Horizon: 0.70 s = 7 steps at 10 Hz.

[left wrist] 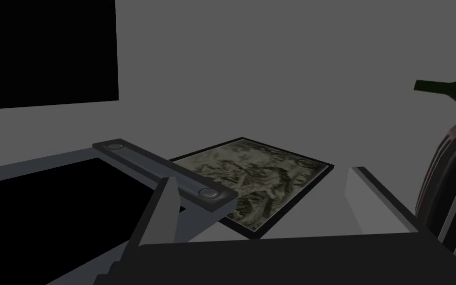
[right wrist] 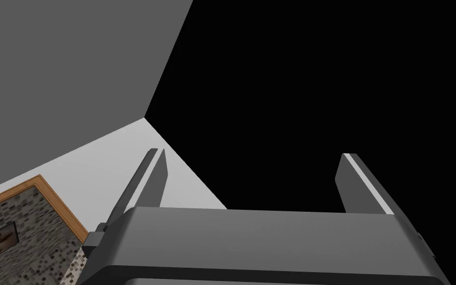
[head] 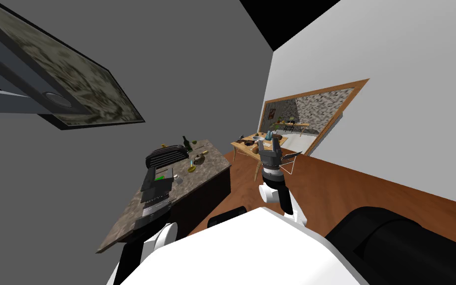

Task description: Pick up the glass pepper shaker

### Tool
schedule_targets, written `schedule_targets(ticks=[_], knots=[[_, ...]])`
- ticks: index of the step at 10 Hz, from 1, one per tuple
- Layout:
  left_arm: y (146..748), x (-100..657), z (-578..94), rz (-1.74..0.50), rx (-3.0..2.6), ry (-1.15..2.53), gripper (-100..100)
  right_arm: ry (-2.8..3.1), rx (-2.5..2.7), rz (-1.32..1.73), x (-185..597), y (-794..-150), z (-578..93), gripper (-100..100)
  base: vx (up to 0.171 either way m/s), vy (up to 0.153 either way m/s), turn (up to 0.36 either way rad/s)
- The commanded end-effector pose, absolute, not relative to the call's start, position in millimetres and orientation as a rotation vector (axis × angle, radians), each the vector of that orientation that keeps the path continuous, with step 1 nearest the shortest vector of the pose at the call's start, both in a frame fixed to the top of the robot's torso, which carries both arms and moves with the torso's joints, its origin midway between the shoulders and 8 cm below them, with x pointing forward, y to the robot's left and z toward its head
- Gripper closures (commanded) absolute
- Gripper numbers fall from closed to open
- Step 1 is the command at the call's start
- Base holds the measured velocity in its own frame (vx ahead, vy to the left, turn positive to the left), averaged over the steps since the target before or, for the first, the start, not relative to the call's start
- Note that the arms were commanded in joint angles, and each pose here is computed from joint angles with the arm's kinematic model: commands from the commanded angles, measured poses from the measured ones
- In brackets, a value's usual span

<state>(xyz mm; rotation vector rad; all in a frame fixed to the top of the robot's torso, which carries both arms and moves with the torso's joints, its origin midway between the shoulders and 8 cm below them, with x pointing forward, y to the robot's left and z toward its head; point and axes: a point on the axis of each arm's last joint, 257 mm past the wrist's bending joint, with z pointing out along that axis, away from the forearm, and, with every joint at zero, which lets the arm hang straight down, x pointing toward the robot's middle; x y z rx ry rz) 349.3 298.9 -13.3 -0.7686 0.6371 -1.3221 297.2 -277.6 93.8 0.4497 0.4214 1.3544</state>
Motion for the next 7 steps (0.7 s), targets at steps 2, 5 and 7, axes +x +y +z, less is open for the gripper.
schedule_targets(ticks=[2, 5, 7], knots=[[302, 356, -27, -1.352, -0.807, 0.665, -100, 0.421, 0.45, 1.354, 297, -278, 94, 0, 0.003, -0.027, 0.07], [311, 364, -48, -1.395, -0.895, 0.673, -100, 0.421, 0.45, 1.354, 297, -278, 94, 0, 0.011, -0.043, 0.079], [318, 370, -66, -1.428, -0.976, 0.668, -100, 0.421, 0.45, 1.354, 297, -278, 94, 0, 0.015, -0.051, 0.091]])
